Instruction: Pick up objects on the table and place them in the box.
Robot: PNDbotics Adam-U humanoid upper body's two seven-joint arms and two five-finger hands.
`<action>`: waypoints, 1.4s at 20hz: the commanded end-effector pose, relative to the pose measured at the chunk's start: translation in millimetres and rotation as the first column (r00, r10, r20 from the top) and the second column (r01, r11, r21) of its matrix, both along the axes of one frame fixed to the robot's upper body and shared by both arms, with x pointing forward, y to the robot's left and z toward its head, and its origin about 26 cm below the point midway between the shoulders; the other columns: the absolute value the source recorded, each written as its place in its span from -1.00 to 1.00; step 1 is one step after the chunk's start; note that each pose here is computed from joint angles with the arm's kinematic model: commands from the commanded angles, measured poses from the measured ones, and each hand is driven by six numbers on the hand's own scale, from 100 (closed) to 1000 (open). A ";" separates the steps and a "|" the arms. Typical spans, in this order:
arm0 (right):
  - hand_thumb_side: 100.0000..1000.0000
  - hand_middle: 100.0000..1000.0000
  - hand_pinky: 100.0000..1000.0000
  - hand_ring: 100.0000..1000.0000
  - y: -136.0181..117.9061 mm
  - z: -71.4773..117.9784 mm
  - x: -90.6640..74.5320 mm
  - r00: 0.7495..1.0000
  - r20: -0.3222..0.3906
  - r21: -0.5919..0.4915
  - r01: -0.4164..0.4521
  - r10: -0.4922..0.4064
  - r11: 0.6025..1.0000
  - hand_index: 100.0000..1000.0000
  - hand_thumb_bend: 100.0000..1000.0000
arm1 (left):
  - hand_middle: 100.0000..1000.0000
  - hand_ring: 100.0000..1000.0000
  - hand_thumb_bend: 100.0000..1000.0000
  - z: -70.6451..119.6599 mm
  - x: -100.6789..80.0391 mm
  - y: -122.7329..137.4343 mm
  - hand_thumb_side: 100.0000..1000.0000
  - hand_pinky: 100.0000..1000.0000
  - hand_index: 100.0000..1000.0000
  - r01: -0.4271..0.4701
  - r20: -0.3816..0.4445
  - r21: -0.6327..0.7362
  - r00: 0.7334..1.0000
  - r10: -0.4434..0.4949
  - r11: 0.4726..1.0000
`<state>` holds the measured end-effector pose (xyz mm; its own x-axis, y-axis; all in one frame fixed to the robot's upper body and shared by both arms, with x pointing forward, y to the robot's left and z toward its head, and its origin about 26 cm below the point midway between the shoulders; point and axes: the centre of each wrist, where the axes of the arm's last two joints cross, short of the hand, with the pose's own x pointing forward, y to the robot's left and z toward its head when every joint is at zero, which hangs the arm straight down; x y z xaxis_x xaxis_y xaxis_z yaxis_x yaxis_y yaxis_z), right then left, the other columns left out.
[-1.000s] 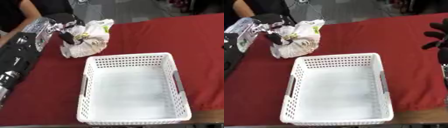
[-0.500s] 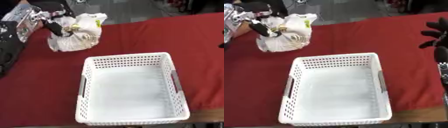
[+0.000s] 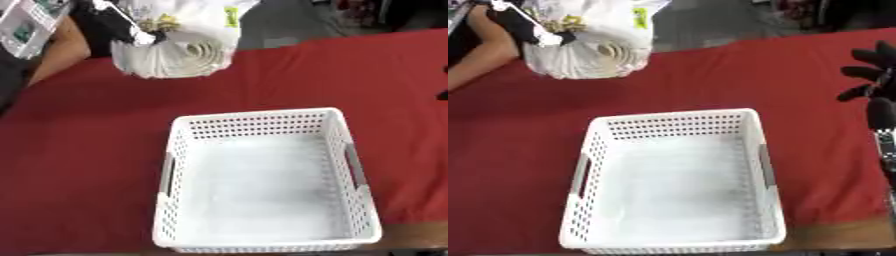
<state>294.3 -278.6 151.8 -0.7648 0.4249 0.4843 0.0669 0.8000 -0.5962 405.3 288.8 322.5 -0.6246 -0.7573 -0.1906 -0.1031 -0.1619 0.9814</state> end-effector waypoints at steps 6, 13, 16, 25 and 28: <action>0.90 0.65 0.01 0.51 -3.5 4.9 -0.3 1.000 0.015 -0.022 0.004 -0.003 1.000 1.00 -0.48 | -1.00 -1.00 -1.00 34.3 -35.0 -59.6 -0.51 -1.00 -0.84 0.235 0.023 0.000 0.972 -0.235 0.972; 0.90 0.65 0.01 0.51 -1.1 5.3 0.5 1.000 0.016 -0.018 -0.007 0.007 1.000 0.99 -0.48 | -1.00 -1.00 -1.00 17.6 -42.3 -96.6 -0.51 -1.00 -0.82 0.355 -0.071 -0.003 0.933 -0.354 0.935; 0.90 0.65 0.01 0.51 -0.7 5.4 0.7 1.000 0.016 -0.018 -0.008 0.009 1.000 0.99 -0.48 | -1.00 -1.00 -1.00 6.8 -44.0 -104.9 -0.51 -1.00 -0.82 0.383 -0.117 0.011 0.918 -0.379 0.924; 0.90 0.65 0.01 0.51 0.0 6.0 1.1 1.000 0.018 -0.017 -0.012 0.012 1.000 0.99 -0.48 | -0.97 -1.00 -1.00 -25.1 -38.5 -114.0 -0.44 -0.91 -0.70 0.393 -0.244 0.019 0.894 -0.376 0.920; 0.91 0.65 0.01 0.51 0.1 6.3 1.2 1.000 0.019 -0.018 -0.012 0.012 1.000 0.99 -0.48 | 0.07 -0.14 -0.58 -38.5 -34.9 -111.3 0.28 -0.09 0.27 0.381 -0.300 0.062 0.889 -0.347 0.922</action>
